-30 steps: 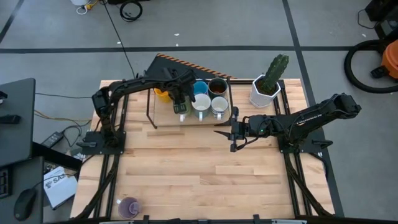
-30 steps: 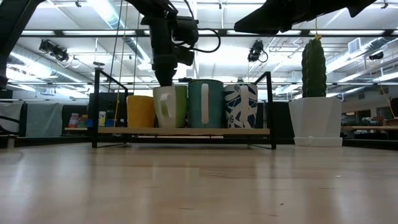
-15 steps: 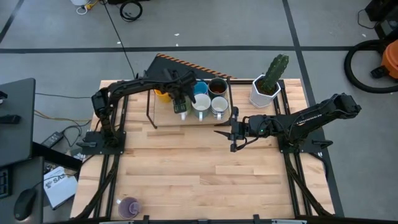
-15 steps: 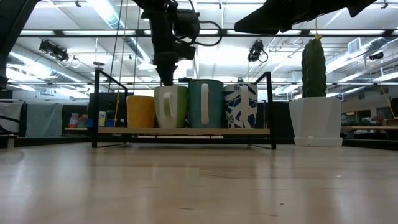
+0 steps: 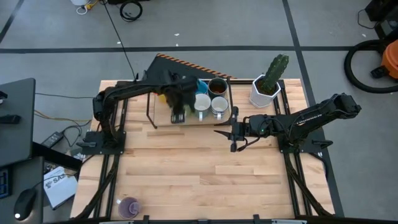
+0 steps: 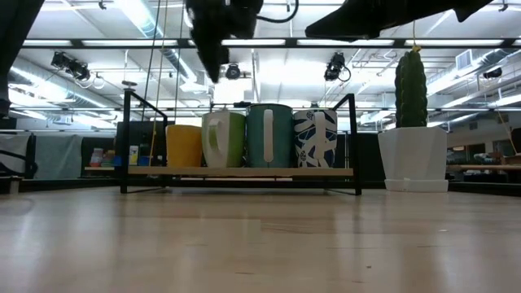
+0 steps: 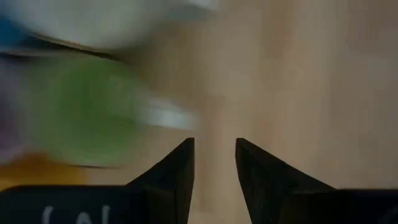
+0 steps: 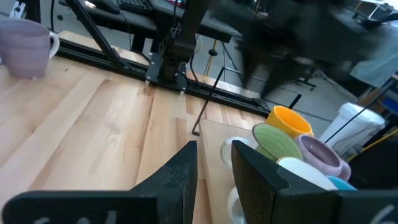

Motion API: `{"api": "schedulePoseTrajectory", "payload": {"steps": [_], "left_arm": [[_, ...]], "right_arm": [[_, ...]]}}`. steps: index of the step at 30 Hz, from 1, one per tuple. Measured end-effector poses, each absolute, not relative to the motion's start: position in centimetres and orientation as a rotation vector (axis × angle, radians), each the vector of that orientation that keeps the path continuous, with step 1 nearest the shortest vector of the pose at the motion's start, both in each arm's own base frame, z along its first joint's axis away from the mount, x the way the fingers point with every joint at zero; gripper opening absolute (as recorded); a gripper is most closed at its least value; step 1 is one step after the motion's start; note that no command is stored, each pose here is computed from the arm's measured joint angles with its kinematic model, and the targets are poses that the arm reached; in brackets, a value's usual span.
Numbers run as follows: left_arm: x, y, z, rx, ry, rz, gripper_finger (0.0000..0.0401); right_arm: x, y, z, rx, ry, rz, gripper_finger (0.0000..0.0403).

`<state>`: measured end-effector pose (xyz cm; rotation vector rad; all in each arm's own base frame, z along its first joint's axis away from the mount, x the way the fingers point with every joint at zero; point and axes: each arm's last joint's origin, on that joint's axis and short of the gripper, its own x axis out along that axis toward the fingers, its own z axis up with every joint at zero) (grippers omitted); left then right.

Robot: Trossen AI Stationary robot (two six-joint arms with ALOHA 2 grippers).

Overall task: Place coffee mugs
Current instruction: Put the purple mug on the shelf

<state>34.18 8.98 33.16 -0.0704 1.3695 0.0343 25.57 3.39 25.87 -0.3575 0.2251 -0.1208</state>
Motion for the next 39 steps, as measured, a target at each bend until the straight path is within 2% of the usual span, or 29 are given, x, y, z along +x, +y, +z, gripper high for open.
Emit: {"api": "schedulePoseTrajectory", "payload": {"steps": [4,8,12,21,32,36,39], "left_arm": [[34.1,4.6,32.3,-0.219,1.446,-0.172,0.0123],[34.0,-0.4,30.8,-0.201,1.524,-0.307,0.0123],[33.3,-5.0,29.2,-0.157,1.614,-0.360,0.0123],[31.1,-12.8,28.5,-0.147,1.701,-0.215,0.0123],[26.9,-20.1,28.6,-0.010,1.628,0.010,0.0123],[24.3,-23.1,28.6,0.119,1.561,0.003,0.0123],[22.7,-25.0,28.6,0.259,1.525,-0.138,0.0123]], "right_arm": [[25.6,3.4,25.9,-0.416,0.222,-0.116,0.0105],[25.6,3.4,26.0,-0.474,0.217,-0.111,0.0105],[25.7,3.3,26.3,-0.522,0.193,-0.118,0.0105],[25.9,1.5,26.7,-0.567,0.174,-0.159,0.0105],[26.1,-1.3,27.2,-0.474,0.080,-0.037,0.0105],[26.0,-1.8,27.2,-0.380,0.078,-0.032,0.0105],[26.0,-1.9,27.0,-0.302,0.091,-0.033,0.0105]]}}
